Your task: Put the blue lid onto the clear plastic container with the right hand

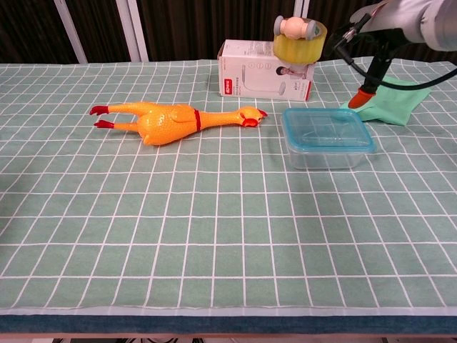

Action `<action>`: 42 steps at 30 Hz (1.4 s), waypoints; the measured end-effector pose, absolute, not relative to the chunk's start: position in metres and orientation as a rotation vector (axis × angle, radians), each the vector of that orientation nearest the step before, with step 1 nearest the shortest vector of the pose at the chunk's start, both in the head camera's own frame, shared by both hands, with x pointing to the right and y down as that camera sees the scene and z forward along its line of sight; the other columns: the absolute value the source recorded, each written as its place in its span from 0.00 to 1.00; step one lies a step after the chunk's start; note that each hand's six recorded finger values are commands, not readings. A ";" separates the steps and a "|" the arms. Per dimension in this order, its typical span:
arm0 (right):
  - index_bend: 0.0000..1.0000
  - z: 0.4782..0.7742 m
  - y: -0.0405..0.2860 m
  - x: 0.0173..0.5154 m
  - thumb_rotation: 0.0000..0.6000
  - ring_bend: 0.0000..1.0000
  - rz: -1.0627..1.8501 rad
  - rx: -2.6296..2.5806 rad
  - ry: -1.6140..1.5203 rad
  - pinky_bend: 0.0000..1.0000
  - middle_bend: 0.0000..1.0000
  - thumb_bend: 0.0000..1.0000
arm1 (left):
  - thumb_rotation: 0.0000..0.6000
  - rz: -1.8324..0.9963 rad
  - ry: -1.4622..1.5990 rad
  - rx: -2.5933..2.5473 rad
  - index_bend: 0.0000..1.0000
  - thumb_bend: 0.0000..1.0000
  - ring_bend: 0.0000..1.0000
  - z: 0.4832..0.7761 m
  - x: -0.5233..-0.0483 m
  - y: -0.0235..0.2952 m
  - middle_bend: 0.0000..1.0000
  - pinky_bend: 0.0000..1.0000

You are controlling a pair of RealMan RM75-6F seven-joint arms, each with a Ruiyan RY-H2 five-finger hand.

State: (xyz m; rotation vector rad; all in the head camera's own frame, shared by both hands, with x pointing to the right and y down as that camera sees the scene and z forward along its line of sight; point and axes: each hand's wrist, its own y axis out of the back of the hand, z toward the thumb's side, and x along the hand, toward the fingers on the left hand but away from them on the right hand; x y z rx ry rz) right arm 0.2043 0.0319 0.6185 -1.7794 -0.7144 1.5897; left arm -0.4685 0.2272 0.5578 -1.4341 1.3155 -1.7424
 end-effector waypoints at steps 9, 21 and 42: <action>0.39 0.626 0.012 0.235 1.00 0.00 1.564 -1.763 -0.824 0.00 0.00 0.38 | 1.00 -1.765 1.311 -1.424 0.10 0.77 0.00 0.560 -0.470 0.227 0.00 0.00; 0.56 0.652 0.001 0.241 1.00 0.00 1.573 -1.765 -0.834 0.00 0.00 0.39 | 1.00 -1.782 1.307 -1.418 0.10 0.77 0.00 0.563 -0.472 0.227 0.00 0.00; 0.59 0.686 0.006 0.254 1.00 0.00 1.654 -1.774 -0.773 0.00 0.00 0.54 | 1.00 -1.802 1.297 -1.414 0.10 0.77 0.00 0.565 -0.474 0.228 0.00 0.00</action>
